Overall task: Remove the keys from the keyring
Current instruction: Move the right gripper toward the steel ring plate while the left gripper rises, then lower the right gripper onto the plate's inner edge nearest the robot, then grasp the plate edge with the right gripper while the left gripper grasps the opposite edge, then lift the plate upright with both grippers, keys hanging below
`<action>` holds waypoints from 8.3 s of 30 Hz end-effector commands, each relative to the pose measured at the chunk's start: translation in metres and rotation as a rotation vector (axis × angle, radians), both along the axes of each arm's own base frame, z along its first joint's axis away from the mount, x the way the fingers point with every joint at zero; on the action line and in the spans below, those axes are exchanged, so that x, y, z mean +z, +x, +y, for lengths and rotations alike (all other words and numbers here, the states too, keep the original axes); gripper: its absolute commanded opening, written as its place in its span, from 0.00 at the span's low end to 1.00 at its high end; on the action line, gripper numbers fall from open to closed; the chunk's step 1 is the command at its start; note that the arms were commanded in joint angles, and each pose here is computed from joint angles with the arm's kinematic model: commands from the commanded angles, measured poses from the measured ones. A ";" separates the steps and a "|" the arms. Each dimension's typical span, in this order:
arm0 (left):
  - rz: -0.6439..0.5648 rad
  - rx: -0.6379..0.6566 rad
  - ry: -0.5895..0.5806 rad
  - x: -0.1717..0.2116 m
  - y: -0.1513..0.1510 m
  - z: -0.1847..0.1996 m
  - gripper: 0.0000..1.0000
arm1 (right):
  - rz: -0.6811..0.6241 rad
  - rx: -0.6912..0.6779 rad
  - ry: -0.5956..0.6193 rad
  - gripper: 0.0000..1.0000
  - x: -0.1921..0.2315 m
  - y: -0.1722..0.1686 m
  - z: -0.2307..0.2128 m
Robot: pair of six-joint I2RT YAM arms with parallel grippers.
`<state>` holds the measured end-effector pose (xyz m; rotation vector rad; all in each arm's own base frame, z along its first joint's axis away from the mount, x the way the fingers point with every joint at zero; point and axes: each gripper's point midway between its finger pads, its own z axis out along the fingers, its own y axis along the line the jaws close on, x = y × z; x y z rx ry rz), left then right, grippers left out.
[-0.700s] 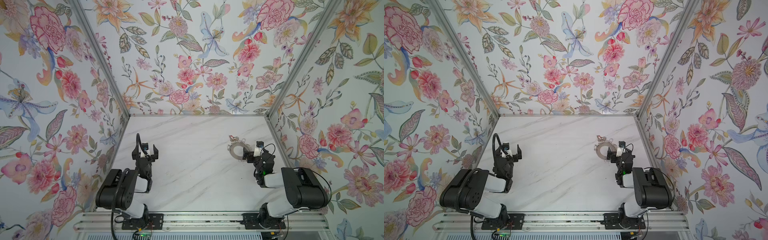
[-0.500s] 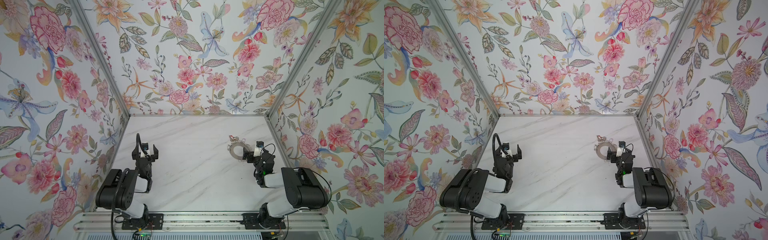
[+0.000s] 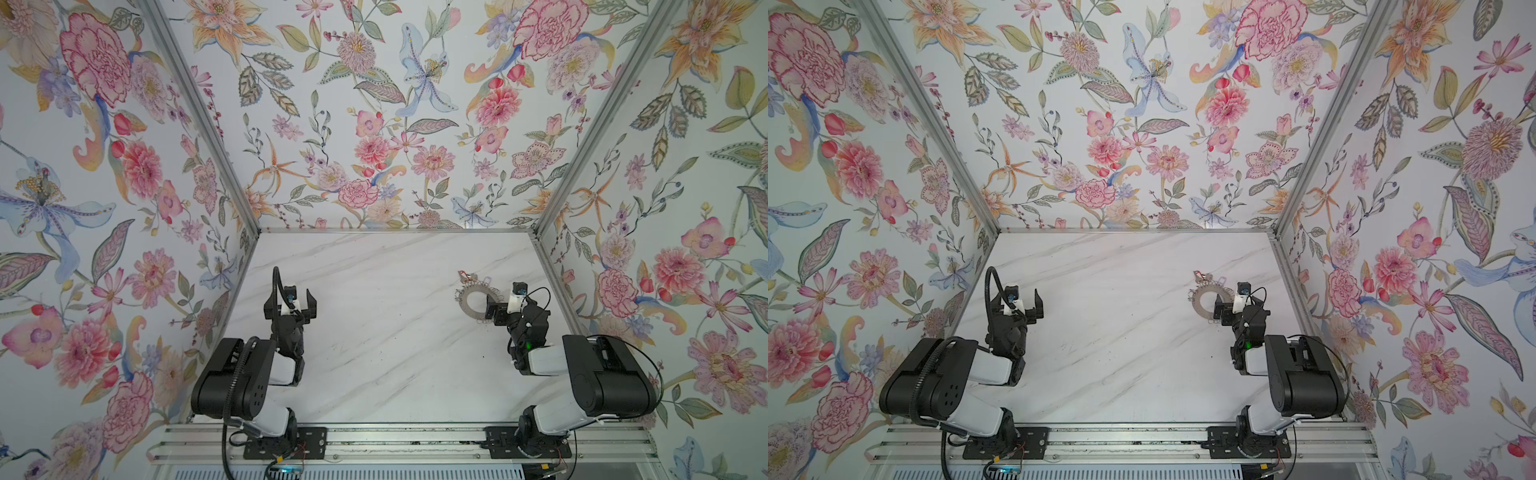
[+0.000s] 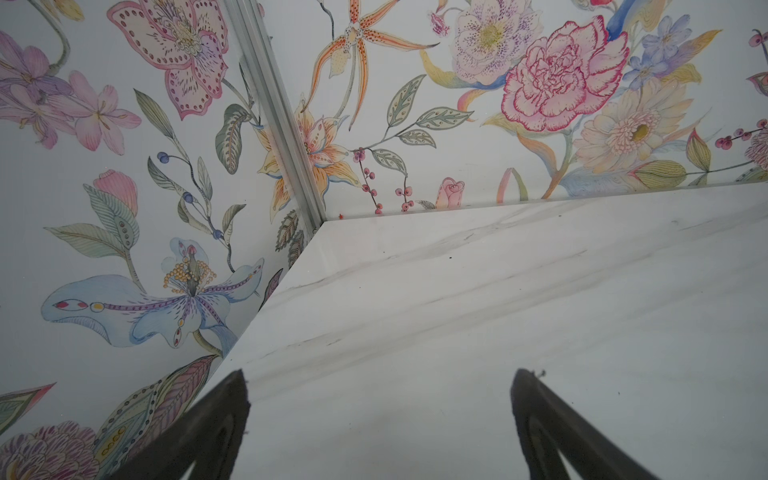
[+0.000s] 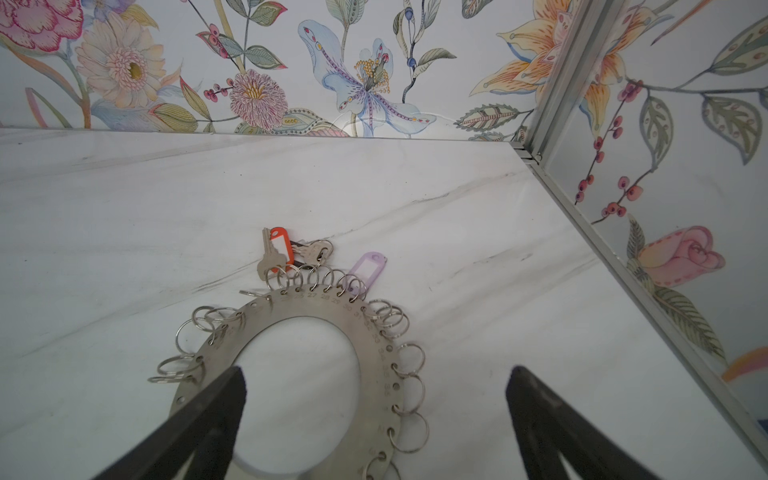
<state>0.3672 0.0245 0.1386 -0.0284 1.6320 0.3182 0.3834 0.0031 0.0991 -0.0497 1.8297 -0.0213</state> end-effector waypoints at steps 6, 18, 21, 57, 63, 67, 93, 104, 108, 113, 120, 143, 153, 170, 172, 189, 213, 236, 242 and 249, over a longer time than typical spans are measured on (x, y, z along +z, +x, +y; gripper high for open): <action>-0.027 0.003 -0.006 0.007 0.003 0.002 0.99 | -0.018 -0.007 0.011 0.99 0.007 0.003 0.000; -0.070 0.020 -0.014 0.023 -0.013 0.005 0.99 | -0.004 0.046 0.015 0.99 0.028 0.003 0.007; -0.060 0.029 -0.024 0.041 -0.008 0.006 0.99 | 0.019 0.073 0.030 0.99 0.045 0.003 0.012; 0.424 -0.503 -0.425 0.022 0.032 -0.183 0.99 | 0.740 -0.414 0.220 0.85 -0.059 0.011 -0.005; 0.450 -0.507 -0.413 0.016 0.034 -0.189 0.99 | 0.761 -0.421 0.232 0.75 -0.069 0.014 -0.004; 0.459 -0.508 -0.416 0.013 0.034 -0.191 0.99 | 0.787 -0.418 0.245 0.67 -0.079 0.014 -0.001; 0.508 -0.474 -0.370 0.003 0.030 -0.183 0.99 | 0.921 -0.244 0.137 0.38 -0.102 -0.042 0.061; 0.551 -0.470 -0.366 -0.010 0.019 -0.180 0.99 | 0.935 0.026 0.071 0.35 -0.097 -0.068 0.137; 0.574 -0.483 -0.384 -0.017 0.012 -0.182 0.99 | 0.947 0.131 0.023 0.35 -0.102 -0.082 0.157; 0.618 -0.538 -0.419 -0.025 -0.001 -0.194 0.99 | 0.948 0.285 0.000 0.35 -0.104 -0.100 0.189; 0.726 -0.584 -0.431 -0.043 -0.024 -0.214 0.99 | 0.936 0.449 0.010 0.38 -0.092 -0.117 0.229; 0.978 -0.677 -0.475 -0.102 -0.065 -0.282 0.91 | 0.910 0.429 0.413 0.58 -0.069 -0.087 0.214; 1.016 -0.729 -0.505 -0.108 -0.067 -0.306 0.81 | 0.932 0.486 0.489 0.58 -0.069 -0.084 0.230; 0.964 -0.850 -0.659 -0.078 -0.070 -0.335 0.65 | 0.986 0.538 0.532 0.51 -0.080 -0.094 0.249; 0.947 -0.863 -0.688 -0.073 -0.069 -0.337 0.64 | 0.988 0.537 0.530 0.51 -0.081 -0.094 0.249; 0.884 -0.902 -0.787 -0.046 -0.063 -0.328 0.31 | 0.969 0.551 0.537 0.50 -0.074 -0.092 0.250; 0.806 -0.877 -0.868 -0.021 -0.043 -0.319 0.00 | 0.832 0.515 0.523 0.66 -0.020 -0.078 0.221; 0.250 -0.679 -1.358 0.110 0.009 -0.265 0.00 | 0.491 0.408 1.002 0.84 0.114 -0.094 0.214; 0.185 -0.661 -1.465 0.121 -0.003 -0.258 0.00 | 0.405 0.403 1.186 0.82 0.139 -0.097 0.230; 0.155 -0.660 -1.519 0.130 -0.016 -0.259 0.00 | 0.379 0.505 1.265 0.76 0.164 -0.098 0.270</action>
